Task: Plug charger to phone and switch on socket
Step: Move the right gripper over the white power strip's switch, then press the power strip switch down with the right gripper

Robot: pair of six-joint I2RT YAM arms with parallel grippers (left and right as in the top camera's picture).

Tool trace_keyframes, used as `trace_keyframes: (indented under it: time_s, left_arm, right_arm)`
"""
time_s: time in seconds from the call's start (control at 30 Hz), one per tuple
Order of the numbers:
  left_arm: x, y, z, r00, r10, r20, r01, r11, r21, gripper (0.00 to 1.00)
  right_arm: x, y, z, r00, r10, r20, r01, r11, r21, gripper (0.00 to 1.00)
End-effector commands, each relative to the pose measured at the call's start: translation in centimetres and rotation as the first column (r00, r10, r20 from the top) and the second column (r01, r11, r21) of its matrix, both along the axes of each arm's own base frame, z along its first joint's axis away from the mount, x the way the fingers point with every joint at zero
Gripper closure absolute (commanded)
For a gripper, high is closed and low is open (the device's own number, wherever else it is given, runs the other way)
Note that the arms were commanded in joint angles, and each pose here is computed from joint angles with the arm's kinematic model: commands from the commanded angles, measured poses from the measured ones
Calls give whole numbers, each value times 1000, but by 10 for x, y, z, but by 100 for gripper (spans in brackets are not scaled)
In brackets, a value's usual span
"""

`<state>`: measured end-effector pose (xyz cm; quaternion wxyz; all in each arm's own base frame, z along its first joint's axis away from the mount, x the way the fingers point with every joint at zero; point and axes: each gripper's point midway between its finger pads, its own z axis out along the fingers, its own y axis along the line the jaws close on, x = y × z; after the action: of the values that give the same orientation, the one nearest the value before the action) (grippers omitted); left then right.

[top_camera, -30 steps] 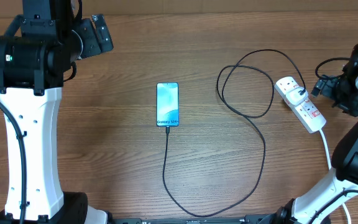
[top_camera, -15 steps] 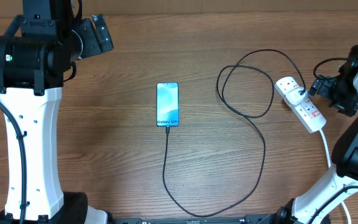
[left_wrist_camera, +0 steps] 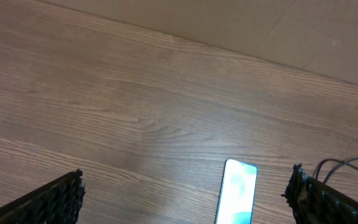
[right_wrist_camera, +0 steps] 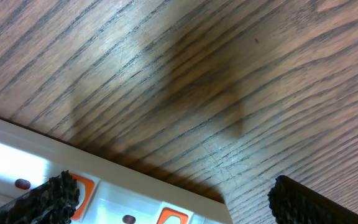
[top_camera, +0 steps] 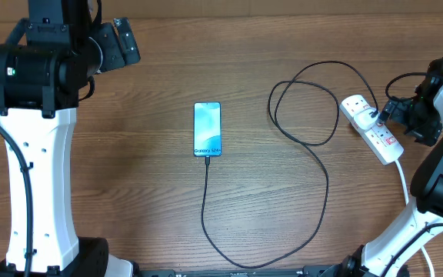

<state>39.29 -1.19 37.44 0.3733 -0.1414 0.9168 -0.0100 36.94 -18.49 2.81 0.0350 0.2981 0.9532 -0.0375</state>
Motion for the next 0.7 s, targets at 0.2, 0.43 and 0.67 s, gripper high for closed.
trace_keyframes:
  time_s: [0.2, 0.43, 0.67]
  left_arm:
    - [-1, 2, 1, 1000, 22, 4, -22, 1000, -5, 0]
    - [-1, 2, 1, 1000, 22, 4, -22, 1000, -5, 0]
    - [-1, 2, 1, 1000, 22, 4, -22, 1000, -5, 0]
  right_arm:
    - [-5, 6, -2, 1000, 13, -23, -13, 1000, 25, 0]
    - [-4, 10, -2, 999, 27, -19, -26, 999, 47, 0]
    - [-4, 14, -3, 999, 31, -14, -30, 997, 71, 0]
